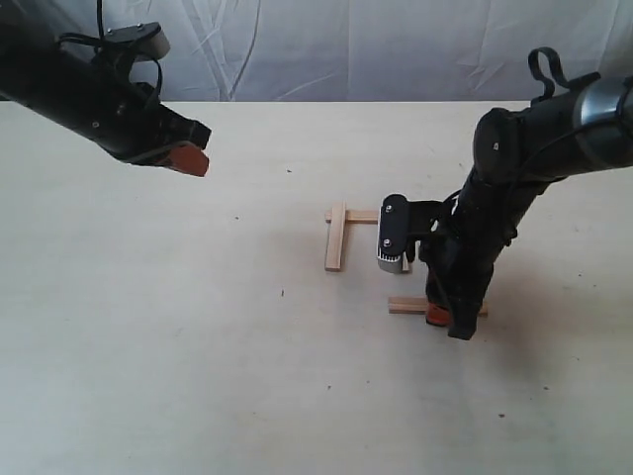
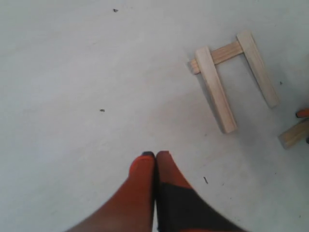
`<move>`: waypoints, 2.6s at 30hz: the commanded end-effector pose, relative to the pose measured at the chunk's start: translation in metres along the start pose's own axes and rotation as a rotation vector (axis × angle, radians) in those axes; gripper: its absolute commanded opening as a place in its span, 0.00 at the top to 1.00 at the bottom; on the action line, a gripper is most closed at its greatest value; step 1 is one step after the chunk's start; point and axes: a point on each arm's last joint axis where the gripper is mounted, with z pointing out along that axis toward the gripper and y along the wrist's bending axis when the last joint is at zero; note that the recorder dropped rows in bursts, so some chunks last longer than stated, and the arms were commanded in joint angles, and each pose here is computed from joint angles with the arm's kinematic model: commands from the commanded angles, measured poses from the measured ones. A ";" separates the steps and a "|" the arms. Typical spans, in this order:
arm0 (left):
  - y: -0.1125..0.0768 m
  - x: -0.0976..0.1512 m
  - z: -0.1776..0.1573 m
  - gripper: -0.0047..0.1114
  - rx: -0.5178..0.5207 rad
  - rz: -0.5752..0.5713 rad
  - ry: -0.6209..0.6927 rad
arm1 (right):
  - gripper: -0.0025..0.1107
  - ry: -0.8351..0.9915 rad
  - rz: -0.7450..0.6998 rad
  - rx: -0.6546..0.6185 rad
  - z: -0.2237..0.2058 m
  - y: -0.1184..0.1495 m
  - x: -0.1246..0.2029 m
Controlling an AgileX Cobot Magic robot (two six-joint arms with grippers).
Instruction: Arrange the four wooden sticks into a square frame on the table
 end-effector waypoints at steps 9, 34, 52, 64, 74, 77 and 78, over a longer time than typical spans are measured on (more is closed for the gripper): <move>-0.002 -0.014 0.009 0.96 0.074 0.014 0.025 | 0.98 -0.017 -0.064 0.061 -0.012 -0.006 -0.004; -0.015 0.001 0.128 0.96 0.166 -0.172 0.088 | 0.98 -0.111 -0.087 0.108 -0.016 -0.052 -0.071; -0.014 0.007 0.138 0.96 0.212 -0.234 0.115 | 0.97 -0.110 -0.083 0.066 0.001 -0.052 -0.071; -0.014 0.007 0.138 0.96 0.210 -0.228 0.116 | 0.63 -0.117 -0.076 0.067 0.001 -0.052 -0.071; -0.014 0.006 0.136 0.96 0.215 -0.226 0.114 | 0.60 -0.143 -0.082 0.110 -0.019 -0.051 -0.074; -0.012 0.003 0.130 0.96 0.210 -0.224 0.101 | 0.60 -0.166 -0.016 0.132 -0.033 -0.051 -0.075; -0.009 0.001 0.126 0.96 0.210 -0.231 0.093 | 0.60 -0.178 0.033 0.140 -0.039 -0.050 -0.076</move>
